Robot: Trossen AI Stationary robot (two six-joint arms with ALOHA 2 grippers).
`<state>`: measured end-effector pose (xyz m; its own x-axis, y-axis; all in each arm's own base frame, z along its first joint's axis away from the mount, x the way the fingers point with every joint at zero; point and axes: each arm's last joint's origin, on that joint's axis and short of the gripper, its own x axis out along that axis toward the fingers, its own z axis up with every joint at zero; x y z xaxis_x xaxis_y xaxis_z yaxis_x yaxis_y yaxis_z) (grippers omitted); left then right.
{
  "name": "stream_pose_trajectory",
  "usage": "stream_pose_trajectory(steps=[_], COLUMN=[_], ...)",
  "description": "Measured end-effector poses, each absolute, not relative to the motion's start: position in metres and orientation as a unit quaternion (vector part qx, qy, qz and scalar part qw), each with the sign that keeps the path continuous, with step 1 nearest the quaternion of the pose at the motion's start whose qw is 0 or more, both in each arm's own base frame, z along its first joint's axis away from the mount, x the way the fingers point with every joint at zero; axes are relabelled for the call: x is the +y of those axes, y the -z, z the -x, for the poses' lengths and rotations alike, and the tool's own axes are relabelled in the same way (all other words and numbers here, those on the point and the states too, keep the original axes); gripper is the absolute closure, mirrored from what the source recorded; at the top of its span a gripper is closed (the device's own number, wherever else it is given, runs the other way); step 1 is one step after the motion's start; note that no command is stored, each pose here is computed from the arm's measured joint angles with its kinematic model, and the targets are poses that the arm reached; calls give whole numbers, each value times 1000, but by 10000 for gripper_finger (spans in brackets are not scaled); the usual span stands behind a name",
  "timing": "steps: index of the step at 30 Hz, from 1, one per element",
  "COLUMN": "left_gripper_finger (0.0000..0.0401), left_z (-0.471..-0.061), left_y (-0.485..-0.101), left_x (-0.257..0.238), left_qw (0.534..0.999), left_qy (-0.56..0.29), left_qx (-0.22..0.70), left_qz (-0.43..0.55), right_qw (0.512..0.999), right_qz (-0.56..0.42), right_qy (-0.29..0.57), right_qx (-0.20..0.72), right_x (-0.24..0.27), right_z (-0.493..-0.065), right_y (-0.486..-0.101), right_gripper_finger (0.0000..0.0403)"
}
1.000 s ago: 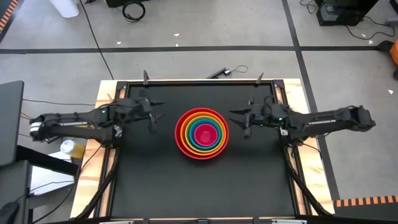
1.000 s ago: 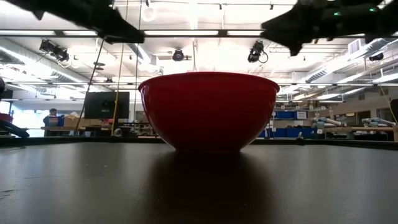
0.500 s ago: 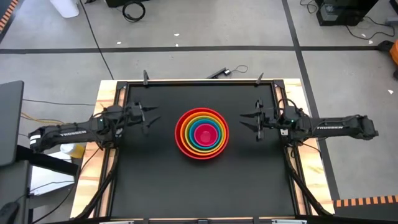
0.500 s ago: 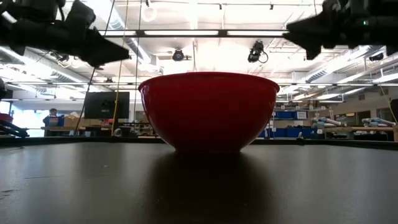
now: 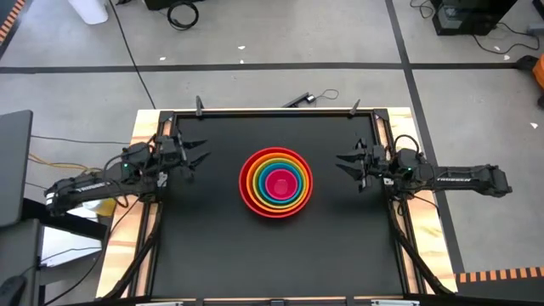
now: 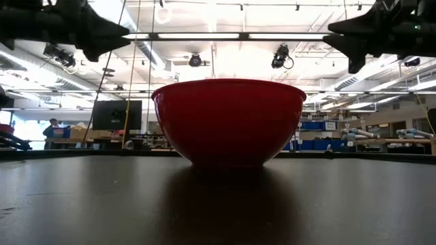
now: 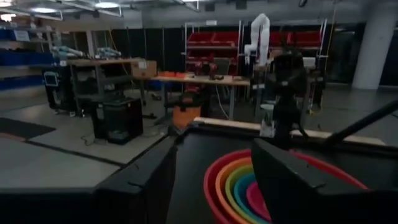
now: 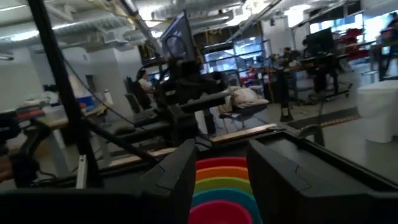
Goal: Nest bowls inside each other
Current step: Return to Home Position
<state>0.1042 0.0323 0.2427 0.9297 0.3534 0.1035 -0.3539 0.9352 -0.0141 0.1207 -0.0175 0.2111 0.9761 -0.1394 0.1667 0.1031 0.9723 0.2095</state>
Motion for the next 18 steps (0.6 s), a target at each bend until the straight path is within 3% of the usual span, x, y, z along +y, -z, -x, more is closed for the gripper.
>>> stream_pose_trajectory(steps=[18], left_gripper_finger=[188], left_z=[-74], left_y=[-233], left_x=[24], left_qw=[982], left_qy=[-181], left_qx=[-48], left_qz=[3], right_qw=[989], right_qz=[-112], right_qy=[87], right_qx=[-29], right_x=[-14], right_z=[-91], right_y=[-196], right_gripper_finger=[254])
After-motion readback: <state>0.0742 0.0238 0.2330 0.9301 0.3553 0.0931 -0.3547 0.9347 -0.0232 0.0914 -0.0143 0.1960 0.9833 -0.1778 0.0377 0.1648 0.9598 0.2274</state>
